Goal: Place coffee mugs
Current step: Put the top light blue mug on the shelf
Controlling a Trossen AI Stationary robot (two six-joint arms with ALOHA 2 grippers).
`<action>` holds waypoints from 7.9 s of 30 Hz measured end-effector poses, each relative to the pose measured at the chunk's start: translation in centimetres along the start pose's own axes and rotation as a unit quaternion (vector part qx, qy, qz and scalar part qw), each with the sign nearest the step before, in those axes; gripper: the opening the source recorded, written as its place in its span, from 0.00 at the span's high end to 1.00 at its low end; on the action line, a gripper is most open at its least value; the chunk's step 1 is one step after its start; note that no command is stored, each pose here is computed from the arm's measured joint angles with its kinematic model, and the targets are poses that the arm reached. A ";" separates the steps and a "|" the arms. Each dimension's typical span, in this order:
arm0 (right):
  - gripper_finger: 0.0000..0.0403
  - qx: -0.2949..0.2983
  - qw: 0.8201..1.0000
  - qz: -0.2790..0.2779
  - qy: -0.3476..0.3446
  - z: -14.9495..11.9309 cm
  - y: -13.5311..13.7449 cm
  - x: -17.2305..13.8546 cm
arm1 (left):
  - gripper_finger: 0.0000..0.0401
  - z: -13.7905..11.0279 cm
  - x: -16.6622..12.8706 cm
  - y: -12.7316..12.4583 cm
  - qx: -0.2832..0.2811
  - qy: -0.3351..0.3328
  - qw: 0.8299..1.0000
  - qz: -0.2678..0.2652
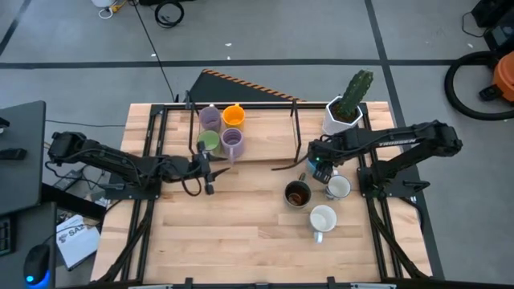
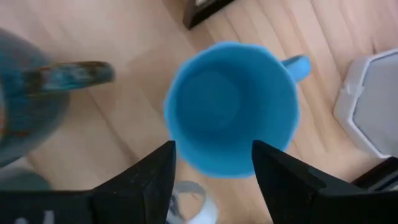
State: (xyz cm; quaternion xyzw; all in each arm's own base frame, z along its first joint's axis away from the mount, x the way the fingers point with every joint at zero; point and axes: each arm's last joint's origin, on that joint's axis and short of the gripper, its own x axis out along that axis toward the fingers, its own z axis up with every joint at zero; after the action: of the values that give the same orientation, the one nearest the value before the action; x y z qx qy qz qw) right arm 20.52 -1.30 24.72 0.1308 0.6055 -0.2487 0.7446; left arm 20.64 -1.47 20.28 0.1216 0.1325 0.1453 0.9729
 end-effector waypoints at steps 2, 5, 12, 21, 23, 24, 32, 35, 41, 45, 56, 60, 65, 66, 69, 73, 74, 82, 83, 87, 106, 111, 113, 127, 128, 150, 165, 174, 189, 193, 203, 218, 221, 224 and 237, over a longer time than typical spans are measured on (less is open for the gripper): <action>0.47 0.002 1.000 0.008 -0.002 0.0 0.0 0.7 | 0.61 0.0 0.0 0.1 0.000 0.000 1.000 0.002; 0.48 -0.009 1.000 0.016 -0.010 0.0 0.0 1.4 | 0.61 0.0 0.1 0.1 -0.001 0.000 1.000 0.003; 0.50 -0.023 1.000 0.017 -0.014 -0.2 0.0 2.3 | 0.61 0.2 0.1 0.2 -0.006 -0.011 1.000 0.005; 0.55 -0.018 0.999 0.026 -0.040 -0.1 -0.2 4.0 | 0.61 0.3 0.0 0.2 -0.008 -0.014 1.000 0.005; 0.57 -0.020 0.998 0.028 -0.045 0.0 -0.3 4.2 | 0.61 0.3 0.0 0.2 -0.008 -0.014 1.000 0.005; 0.59 -0.023 0.998 0.028 -0.045 0.0 -0.3 4.2 | 0.61 0.3 0.0 0.2 -0.008 -0.014 1.000 0.005; 0.80 -0.055 0.997 0.031 -0.044 0.0 -0.4 4.2 | 0.61 0.3 0.0 0.2 -0.008 -0.013 1.000 0.005; 0.88 -0.057 0.997 0.036 -0.042 0.0 -0.3 4.2 | 0.61 0.3 0.0 0.2 -0.007 -0.013 1.000 0.005; 0.95 -0.067 0.997 0.031 -0.022 0.3 -0.5 2.5 | 0.61 0.3 0.0 0.2 -0.008 -0.012 1.000 0.005; 0.95 -0.079 0.996 0.006 -0.039 1.2 -0.4 -0.3 | 0.61 0.2 0.1 0.1 -0.005 -0.008 1.000 0.004; 0.93 -0.107 0.987 -0.044 -0.109 2.7 -0.6 -6.6 | 0.61 0.1 0.0 0.1 -0.021 -0.006 1.000 0.003; 0.93 -0.112 0.989 0.004 -0.092 2.6 -0.4 -7.3 | 0.61 0.1 0.0 0.1 -0.022 -0.006 1.000 0.002; 0.93 -0.122 0.989 0.049 -0.072 2.2 0.0 -8.5 | 0.61 0.1 0.0 0.1 -0.024 -0.005 1.000 0.002; 0.93 -0.127 0.987 0.054 -0.076 2.1 0.1 -8.9 | 0.61 0.1 0.0 0.1 -0.024 -0.005 1.000 0.002; 0.93 -0.151 0.982 0.071 -0.084 1.9 0.5 -10.4 | 0.61 0.1 0.0 0.1 -0.024 -0.005 1.000 0.002; 0.93 -0.167 0.973 0.120 -0.103 1.7 1.2 -12.2 | 0.61 0.1 0.0 0.1 -0.024 -0.004 1.000 0.002; 0.93 -0.172 0.970 0.132 -0.109 1.7 1.4 -12.6 | 0.61 0.1 0.0 0.1 -0.024 -0.004 1.000 0.002; 0.93 -0.228 0.932 0.210 -0.188 1.5 4.3 -14.1 | 0.61 0.1 0.0 0.1 -0.023 -0.003 1.000 0.002; 0.93 -0.238 0.926 0.217 -0.199 1.5 4.6 -14.3 | 0.61 0.1 0.0 0.1 -0.023 -0.003 1.000 0.002; 0.93 -0.274 0.900 0.231 -0.249 1.5 5.6 -15.1 | 0.61 0.1 0.0 0.1 -0.023 -0.003 1.000 0.002; 0.93 -0.380 0.890 0.121 -0.221 8.5 7.8 -9.0 | 0.61 0.1 0.0 0.1 -0.019 -0.004 1.000 0.002; 0.93 -0.346 0.916 0.092 -0.184 12.1 6.2 -7.0 | 0.61 0.1 0.0 0.1 -0.019 -0.004 1.000 0.003; 0.93 -0.341 0.919 0.081 -0.180 13.4 5.4 -6.5 | 0.61 0.1 0.0 0.1 -0.019 -0.004 1.000 0.003; 0.93 -0.342 0.929 0.041 -0.132 20.2 0.4 0.2 | 0.61 0.1 0.0 0.1 -0.023 -0.004 1.000 0.002; 0.93 -0.340 0.931 0.040 -0.131 20.6 0.1 0.6 | 0.61 0.1 0.0 0.1 -0.023 -0.004 1.000 0.002; 0.93 -0.322 0.932 0.048 -0.158 24.0 -2.9 3.2 | 0.61 0.1 0.0 0.1 -0.024 -0.004 1.000 0.002; 0.88 -0.319 0.933 0.061 -0.153 24.3 -3.1 4.3 | 0.61 0.1 0.0 0.1 -0.024 -0.004 1.000 0.002; 0.76 -0.316 0.933 0.060 -0.165 24.5 -3.1 4.3 | 0.61 0.1 0.0 0.1 -0.024 -0.004 1.000 0.002; 0.74 -0.218 0.954 0.072 -0.193 25.2 -2.9 4.0 | 0.61 0.1 0.0 0.1 -0.024 -0.004 1.000 0.002; 0.75 -0.184 0.960 0.080 -0.193 25.2 -2.8 4.0 | 0.61 0.1 0.0 0.1 -0.024 -0.004 1.000 0.002; 0.74 -0.202 0.956 0.090 -0.195 25.1 -2.3 2.2 | 0.61 0.1 0.0 0.1 -0.024 -0.003 1.000 0.002; 0.60 -0.456 0.878 0.026 -0.139 24.1 -3.2 0.6 | 0.61 0.1 0.0 0.1 -0.023 -0.003 1.000 0.002; 0.57 -0.478 0.870 -0.007 -0.120 24.0 -3.4 0.6 | 0.61 0.1 0.0 0.1 -0.024 -0.003 1.000 0.002; 0.57 -0.504 0.858 -0.012 -0.100 23.7 -3.5 0.8 | 0.61 0.1 0.0 0.1 -0.023 -0.003 1.000 0.002; 0.67 -0.515 0.849 -0.025 -0.118 24.0 -3.6 3.2 | 0.61 0.1 0.0 0.1 -0.024 -0.003 1.000 0.002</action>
State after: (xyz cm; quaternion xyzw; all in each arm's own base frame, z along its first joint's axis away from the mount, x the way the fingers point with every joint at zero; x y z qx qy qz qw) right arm 39.14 -16.92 27.61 -0.3169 0.5575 0.0672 0.7643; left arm 20.68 -1.41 20.36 0.0993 0.1263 0.1496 0.9756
